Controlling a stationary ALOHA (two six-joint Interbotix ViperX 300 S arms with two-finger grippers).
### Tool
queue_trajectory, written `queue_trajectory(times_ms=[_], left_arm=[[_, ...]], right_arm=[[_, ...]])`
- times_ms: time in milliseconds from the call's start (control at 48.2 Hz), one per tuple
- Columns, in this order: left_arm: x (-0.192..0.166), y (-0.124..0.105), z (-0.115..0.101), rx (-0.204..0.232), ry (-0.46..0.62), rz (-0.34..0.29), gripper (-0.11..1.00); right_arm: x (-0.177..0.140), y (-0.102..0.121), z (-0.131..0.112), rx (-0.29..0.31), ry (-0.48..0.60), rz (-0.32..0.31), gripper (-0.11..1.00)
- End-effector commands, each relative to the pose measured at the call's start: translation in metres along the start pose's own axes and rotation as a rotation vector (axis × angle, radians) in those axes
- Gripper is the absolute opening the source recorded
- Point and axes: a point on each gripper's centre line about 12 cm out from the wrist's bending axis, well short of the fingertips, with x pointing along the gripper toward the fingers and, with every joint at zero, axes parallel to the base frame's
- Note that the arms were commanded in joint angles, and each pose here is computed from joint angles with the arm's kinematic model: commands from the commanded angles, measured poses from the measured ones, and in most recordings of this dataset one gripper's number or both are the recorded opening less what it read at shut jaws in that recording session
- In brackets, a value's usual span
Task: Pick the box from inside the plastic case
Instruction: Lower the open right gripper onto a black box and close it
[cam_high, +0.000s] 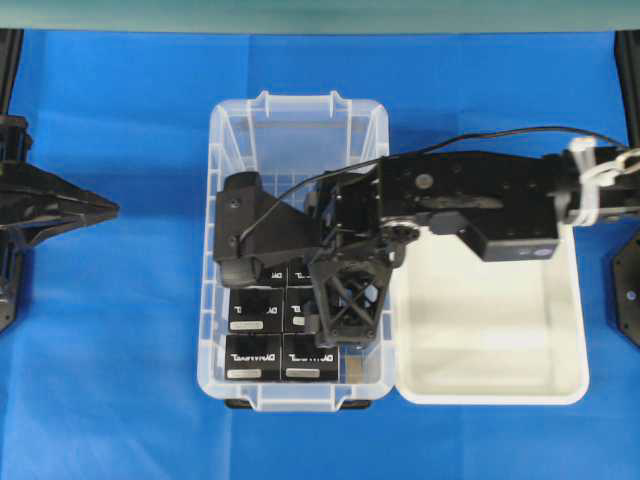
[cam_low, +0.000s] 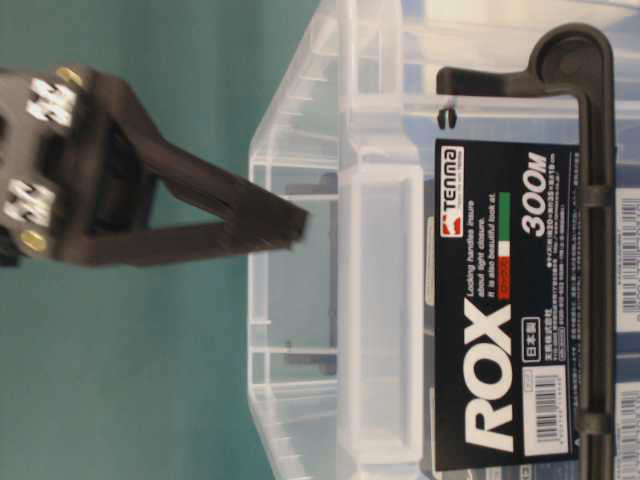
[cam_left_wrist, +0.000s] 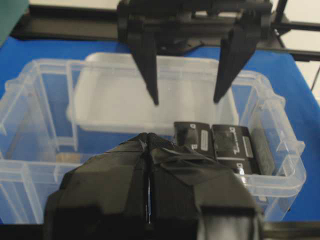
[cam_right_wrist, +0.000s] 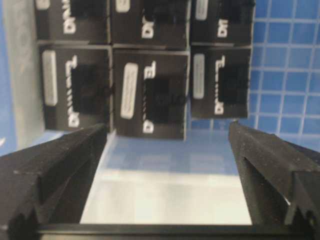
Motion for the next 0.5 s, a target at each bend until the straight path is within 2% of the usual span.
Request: queue_trajectory(times_ms=[0,477], left_arm=[[0.001,0.000,0.011,-0.002,-0.028,0.001,-0.05],[0.000,0.000,0.012,-0.003,-0.032,0.000,-0.05]], right_arm=[[0.005,-0.002,0.003,0.006,-0.011,0.002,0.99],[0.035,0.004,0.003,0.011,-0.005,0.022,0.99]])
